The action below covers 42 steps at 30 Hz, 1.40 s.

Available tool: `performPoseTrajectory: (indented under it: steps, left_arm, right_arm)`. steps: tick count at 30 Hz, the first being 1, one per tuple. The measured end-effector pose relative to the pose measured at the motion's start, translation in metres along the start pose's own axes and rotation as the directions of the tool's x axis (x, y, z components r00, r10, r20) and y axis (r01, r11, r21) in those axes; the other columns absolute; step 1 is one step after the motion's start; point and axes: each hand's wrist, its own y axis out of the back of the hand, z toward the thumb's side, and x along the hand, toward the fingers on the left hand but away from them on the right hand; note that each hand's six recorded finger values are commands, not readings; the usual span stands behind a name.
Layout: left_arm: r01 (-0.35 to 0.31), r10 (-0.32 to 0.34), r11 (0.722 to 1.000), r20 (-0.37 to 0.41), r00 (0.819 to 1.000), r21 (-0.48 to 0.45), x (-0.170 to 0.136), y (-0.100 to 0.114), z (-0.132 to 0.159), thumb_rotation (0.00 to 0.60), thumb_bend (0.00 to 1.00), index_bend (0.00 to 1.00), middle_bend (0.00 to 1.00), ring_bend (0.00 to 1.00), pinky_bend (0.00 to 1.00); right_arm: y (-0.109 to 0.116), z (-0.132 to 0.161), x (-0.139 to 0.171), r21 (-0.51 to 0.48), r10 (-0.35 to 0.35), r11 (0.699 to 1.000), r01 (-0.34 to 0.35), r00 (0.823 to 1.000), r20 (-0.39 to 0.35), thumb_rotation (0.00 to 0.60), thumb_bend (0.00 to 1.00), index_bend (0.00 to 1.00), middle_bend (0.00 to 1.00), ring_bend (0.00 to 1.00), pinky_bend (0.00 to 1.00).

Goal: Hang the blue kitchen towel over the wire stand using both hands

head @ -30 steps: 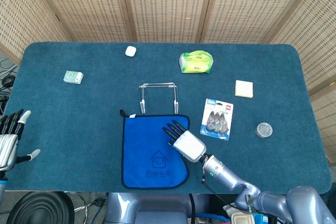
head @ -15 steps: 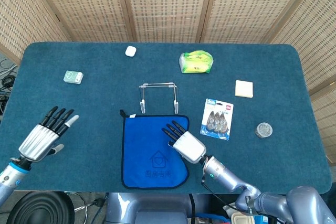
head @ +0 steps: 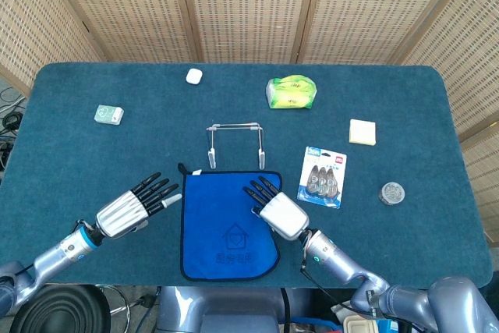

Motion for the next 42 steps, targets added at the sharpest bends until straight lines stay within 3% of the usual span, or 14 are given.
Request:
performPoseTrajectory:
  steps: [16, 42]
  left_arm:
    - [-0.036, 0.039, 0.995, 0.032, 0.999, -0.089, 0.037, -0.02, 0.024, 0.6, 0.0, 0.01, 0.0, 0.0, 0.0]
    - [-0.012, 0.016, 0.988, 0.024, 1.0, -0.155, 0.065, -0.036, 0.04, 0.6, 0.0, 0.07, 0.0, 0.0, 0.0]
  right_arm:
    - [0.004, -0.002, 0.0, -0.017, -0.016, 1.0, 0.016, 1.0, 0.003, 0.6, 0.54, 0.61, 0.11, 0.0, 0.05]
    - [0.002, -0.003, 0.001, -0.043, -0.015, 0.999, 0.016, 1.0, 0.015, 0.6, 0.54, 0.62, 0.11, 0.0, 0.05]
